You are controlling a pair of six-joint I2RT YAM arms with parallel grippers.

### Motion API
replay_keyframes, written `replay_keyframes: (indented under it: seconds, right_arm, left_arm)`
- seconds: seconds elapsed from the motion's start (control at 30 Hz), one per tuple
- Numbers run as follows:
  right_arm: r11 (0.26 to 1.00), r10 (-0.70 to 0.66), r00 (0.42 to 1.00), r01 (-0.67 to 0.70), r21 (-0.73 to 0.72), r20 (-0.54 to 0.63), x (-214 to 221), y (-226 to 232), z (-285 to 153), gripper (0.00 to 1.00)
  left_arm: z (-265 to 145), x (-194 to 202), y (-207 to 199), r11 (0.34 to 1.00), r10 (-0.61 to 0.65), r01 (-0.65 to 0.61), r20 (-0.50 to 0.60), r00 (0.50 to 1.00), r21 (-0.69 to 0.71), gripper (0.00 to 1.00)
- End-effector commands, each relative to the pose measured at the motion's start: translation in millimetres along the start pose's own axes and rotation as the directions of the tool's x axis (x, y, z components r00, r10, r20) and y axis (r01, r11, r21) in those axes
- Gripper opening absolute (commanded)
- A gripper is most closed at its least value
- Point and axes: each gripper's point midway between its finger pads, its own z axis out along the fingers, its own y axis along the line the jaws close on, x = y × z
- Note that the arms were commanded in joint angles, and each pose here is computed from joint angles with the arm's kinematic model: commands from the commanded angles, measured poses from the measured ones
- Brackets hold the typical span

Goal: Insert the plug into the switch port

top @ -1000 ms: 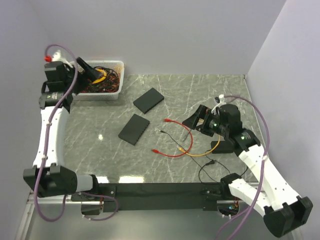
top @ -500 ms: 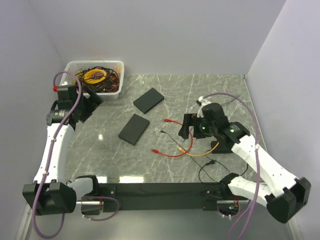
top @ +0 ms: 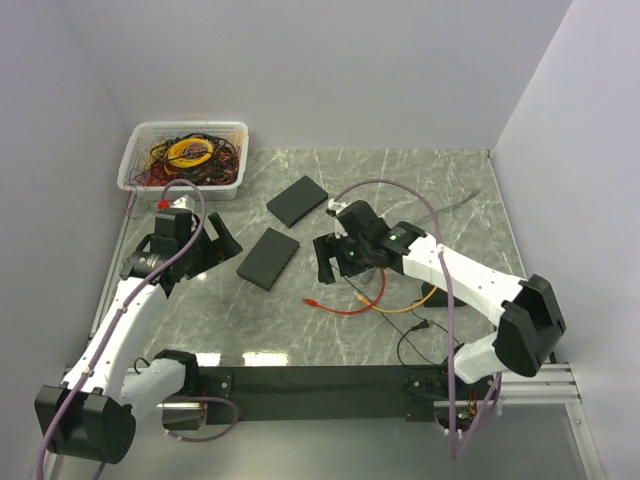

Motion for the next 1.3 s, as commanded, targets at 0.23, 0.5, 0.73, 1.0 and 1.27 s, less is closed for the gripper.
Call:
replay_keyframes:
  seconds: [0.23, 0.5, 0.73, 1.0, 1.27]
  right_arm:
    - [0.998, -0.043, 0.988, 0.048, -0.027, 0.147, -11.4, 17.5, 35.0, 0.91]
    - [0.997, 0.038, 0.994, -0.031, -0.068, 0.098, 13.1, 28.1, 63.5, 0.77]
    - [0.997, 0.052, 0.997, -0.048, -0.063, 0.059, 21.2, 26.8, 89.2, 0.67]
    - [0.997, 0.060, 0.998, -0.059, -0.056, 0.028, 39.7, 18.1, 100.6, 0.65]
    - [0.993, 0.071, 0.997, -0.071, -0.097, 0.001, 53.9, 21.7, 105.9, 0.59]
  left_arm:
    - [-15.5, -11.8, -18.7, 0.986, 0.116, -0.129, 0.117, 0.986, 0.109, 1.00]
    - [-61.0, -16.8, -37.5, 0.965, 0.114, -0.171, 0.267, 0.957, 0.200, 1.00]
    - [-85.3, -20.7, -45.7, 0.944, 0.102, -0.199, 0.342, 0.934, 0.262, 0.99]
    - [-87.2, -19.7, -45.2, 0.946, 0.093, -0.191, 0.344, 0.934, 0.261, 1.00]
    - [-89.3, -21.4, -44.0, 0.948, 0.085, -0.185, 0.356, 0.931, 0.258, 0.99]
